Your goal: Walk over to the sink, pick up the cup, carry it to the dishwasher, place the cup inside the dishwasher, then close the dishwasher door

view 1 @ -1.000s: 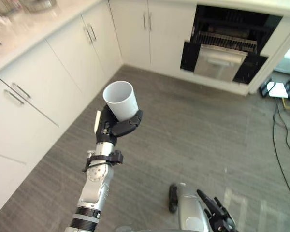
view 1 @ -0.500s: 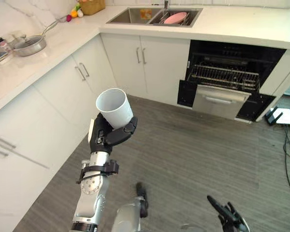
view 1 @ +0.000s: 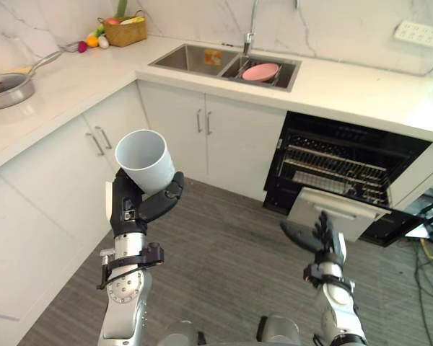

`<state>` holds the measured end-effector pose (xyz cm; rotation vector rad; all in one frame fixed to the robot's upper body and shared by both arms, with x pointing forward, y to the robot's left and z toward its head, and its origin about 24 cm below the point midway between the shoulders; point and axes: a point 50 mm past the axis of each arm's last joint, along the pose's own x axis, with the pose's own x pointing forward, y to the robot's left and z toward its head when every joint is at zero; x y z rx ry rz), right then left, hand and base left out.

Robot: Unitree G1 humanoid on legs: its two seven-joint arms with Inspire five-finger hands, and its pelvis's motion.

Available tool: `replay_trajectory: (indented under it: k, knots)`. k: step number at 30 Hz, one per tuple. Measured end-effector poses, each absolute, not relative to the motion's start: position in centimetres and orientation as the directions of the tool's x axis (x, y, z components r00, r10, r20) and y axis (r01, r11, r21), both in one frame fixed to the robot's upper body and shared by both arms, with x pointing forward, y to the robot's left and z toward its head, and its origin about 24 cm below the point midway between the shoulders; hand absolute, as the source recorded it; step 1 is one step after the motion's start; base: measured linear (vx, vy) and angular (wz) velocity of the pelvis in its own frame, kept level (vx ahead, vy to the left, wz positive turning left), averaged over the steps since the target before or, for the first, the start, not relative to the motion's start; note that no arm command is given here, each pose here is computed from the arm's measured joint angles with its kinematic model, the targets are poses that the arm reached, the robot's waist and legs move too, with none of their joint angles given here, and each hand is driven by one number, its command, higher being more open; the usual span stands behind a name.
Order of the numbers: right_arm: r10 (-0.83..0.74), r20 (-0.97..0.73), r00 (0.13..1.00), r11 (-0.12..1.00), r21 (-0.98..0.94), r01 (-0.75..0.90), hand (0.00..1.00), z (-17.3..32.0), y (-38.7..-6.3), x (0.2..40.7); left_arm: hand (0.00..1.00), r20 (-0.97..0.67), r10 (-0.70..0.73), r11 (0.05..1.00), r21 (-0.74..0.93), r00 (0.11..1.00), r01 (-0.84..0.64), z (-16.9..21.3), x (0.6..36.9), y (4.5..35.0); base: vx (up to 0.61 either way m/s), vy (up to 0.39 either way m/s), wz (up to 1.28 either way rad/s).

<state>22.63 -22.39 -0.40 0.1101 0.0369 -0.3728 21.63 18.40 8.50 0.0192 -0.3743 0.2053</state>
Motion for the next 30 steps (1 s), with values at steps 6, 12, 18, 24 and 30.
replay_trajectory:
  k: [6, 12, 18, 24, 30]
  knots:
    - [-0.402, 0.026, 0.915, 0.915, 0.052, 0.400, 1.00, 1.2, -24.7, 21.8, 0.00, 0.334, 0.213, 0.976, -0.031, 0.918, -0.215, 7.7, 22.0, 17.8, 0.48, -0.161, 0.26]
    - [-0.435, -0.076, 0.897, 0.898, 0.040, 0.439, 1.00, -0.5, -24.9, 20.2, 0.00, 0.285, 0.128, 0.992, -0.032, 0.950, -0.124, 6.7, 22.7, 15.8, 0.38, -0.043, 0.00]
    - [-0.497, -0.101, 0.862, 0.866, 0.010, 0.500, 1.00, -1.1, -25.6, 19.2, 0.00, 0.303, 0.115, 0.993, -0.045, 0.946, -0.106, 7.1, 22.8, 15.7, 0.27, 0.176, -0.18]
    - [-0.431, -0.079, 0.899, 0.898, 0.057, 0.436, 1.00, -0.7, -24.3, 20.6, 0.00, 0.301, 0.174, 0.985, -0.037, 0.938, -0.171, 7.0, 22.6, 16.9, 0.07, 0.094, -0.49]
    - [-0.187, -0.071, 0.980, 0.900, 0.387, 0.200, 1.00, -1.3, -20.2, 20.6, 0.00, 0.404, 0.116, 0.992, -0.083, 0.907, -0.090, 9.7, 24.7, 13.3, -0.01, 0.014, -0.18]
